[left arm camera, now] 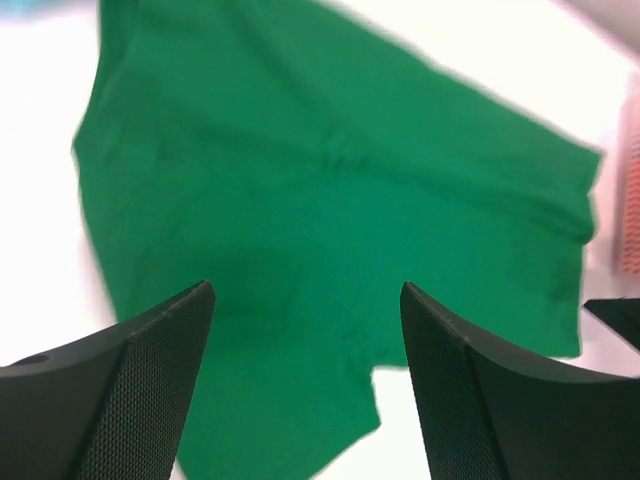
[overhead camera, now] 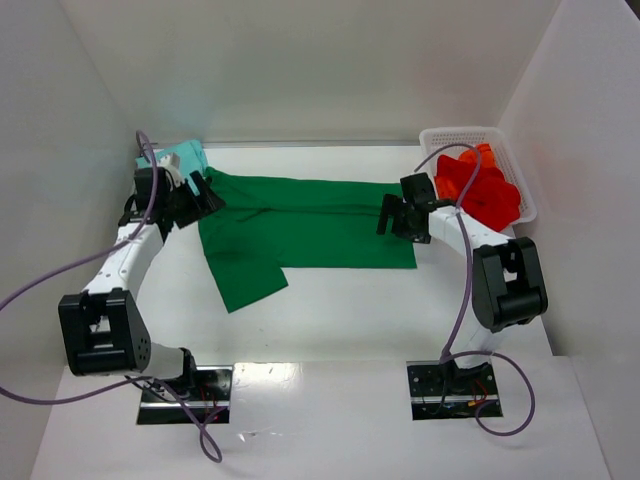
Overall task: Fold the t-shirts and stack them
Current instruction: Fold the flattened tshirt in 1/3 of the way, then grap the side of the flattened tshirt closest away from the robot with both arms
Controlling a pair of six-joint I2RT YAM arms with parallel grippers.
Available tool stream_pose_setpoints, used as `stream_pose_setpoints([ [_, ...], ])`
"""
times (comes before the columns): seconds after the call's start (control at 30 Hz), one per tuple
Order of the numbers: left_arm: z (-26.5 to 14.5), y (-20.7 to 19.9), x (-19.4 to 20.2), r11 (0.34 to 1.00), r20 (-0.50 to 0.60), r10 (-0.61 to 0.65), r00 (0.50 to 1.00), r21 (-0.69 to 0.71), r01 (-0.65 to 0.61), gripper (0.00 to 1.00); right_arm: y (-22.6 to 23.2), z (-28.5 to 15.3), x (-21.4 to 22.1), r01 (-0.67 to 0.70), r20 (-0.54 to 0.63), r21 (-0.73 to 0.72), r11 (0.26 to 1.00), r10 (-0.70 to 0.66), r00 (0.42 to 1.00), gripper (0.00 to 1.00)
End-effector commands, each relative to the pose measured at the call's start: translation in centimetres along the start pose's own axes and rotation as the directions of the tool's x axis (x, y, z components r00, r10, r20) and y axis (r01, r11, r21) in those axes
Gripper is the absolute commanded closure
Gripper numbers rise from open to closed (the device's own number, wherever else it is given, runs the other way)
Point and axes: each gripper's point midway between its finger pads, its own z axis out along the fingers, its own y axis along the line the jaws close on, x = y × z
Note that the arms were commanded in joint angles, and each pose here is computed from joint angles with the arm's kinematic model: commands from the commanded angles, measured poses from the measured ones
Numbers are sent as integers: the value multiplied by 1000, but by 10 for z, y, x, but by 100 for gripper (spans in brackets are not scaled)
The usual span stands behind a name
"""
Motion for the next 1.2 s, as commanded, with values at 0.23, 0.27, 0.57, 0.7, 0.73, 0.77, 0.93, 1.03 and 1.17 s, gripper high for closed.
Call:
stream_pose_setpoints([
  [0.23,-48,29,65,966,-25,-182,983,-191,174,15,8,-18,2,-149,63,-49,988,152,986,1],
  [0.27,-50,36,78,957,-31,-209,977,-214,198,14,3,-17,8,-159,60,-31,987,160,985,1],
  [0.57,-37,68,120,921,-68,-272,960,-308,239,10,-7,-12,21,-247,49,-4,969,247,968,1],
  [0.7,-25,77,130,918,-114,-258,959,-338,207,10,-11,-11,24,-264,45,6,965,263,964,1],
  [0.73,-23,76,130,923,-122,-251,960,-330,199,10,-10,-9,26,-263,34,4,965,263,964,1],
  [0.77,-20,75,136,926,-139,-249,958,-323,194,10,-13,-8,25,-270,35,8,963,270,962,1],
  [0.93,-17,79,147,926,-161,-257,953,-324,195,13,-19,-5,27,-286,24,9,958,286,958,1],
  [1.03,-17,83,157,920,-181,-262,948,-343,188,14,-23,0,30,-293,12,25,956,293,956,1],
  [1.17,-13,84,170,920,-216,-250,944,-356,162,17,-24,2,33,-293,9,27,956,292,956,1],
])
